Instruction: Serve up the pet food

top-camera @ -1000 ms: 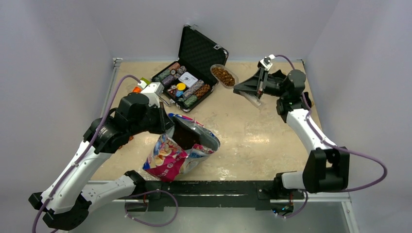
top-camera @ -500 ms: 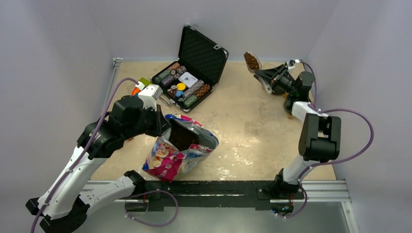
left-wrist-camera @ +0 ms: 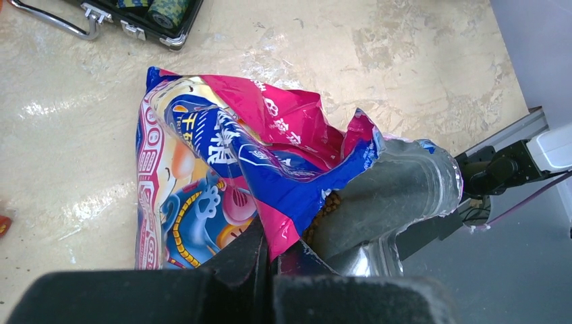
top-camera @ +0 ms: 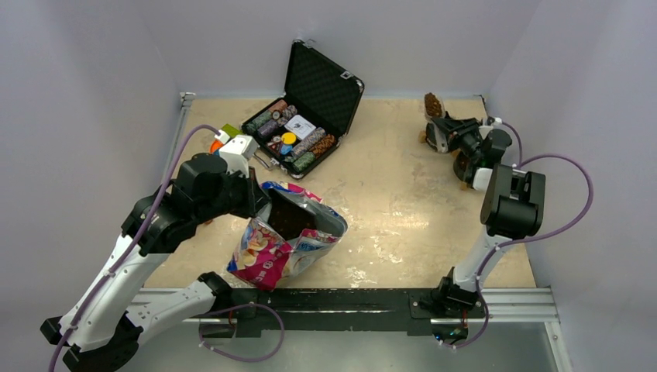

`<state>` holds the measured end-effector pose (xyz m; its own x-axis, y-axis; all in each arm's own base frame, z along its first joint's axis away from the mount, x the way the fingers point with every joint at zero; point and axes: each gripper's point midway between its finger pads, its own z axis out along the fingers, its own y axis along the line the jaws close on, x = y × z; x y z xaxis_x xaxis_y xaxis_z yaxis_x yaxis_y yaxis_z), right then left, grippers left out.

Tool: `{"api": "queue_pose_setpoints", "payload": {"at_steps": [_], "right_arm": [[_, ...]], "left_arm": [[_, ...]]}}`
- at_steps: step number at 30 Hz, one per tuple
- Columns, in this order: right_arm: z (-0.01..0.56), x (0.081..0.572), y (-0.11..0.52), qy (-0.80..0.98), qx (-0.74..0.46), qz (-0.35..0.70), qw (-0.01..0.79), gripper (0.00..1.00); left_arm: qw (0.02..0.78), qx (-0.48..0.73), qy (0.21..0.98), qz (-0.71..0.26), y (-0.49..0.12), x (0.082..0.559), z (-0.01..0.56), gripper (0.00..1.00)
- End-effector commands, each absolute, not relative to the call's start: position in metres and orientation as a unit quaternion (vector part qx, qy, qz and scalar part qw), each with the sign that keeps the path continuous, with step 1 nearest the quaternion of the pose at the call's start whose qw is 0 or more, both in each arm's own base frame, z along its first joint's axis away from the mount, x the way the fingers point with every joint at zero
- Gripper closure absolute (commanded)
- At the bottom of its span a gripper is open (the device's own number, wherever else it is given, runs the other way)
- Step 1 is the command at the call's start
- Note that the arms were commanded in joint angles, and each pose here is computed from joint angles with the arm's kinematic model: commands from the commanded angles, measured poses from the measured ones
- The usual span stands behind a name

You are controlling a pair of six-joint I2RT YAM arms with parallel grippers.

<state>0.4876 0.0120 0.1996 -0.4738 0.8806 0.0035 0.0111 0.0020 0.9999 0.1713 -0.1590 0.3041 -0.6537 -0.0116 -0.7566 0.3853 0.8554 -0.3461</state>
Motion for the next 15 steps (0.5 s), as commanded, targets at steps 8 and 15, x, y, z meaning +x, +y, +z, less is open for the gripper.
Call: {"api": "queue_pose_setpoints", "payload": {"at_steps": [8, 15], "right_arm": [[0.168, 0.476, -0.021, 0.589, 0.429, 0.561, 0.393, 1.0], [0.153, 0.473, -0.025, 0.607, 0.48, 0.523, 0.358, 1.0]], "left_arm": [[0.484, 0.115, 0.825, -0.268, -0.157, 0.178, 0.352, 1.0], [0.483, 0.118, 0.826, -0.265, -0.158, 0.18, 0.351, 1.0]]}}
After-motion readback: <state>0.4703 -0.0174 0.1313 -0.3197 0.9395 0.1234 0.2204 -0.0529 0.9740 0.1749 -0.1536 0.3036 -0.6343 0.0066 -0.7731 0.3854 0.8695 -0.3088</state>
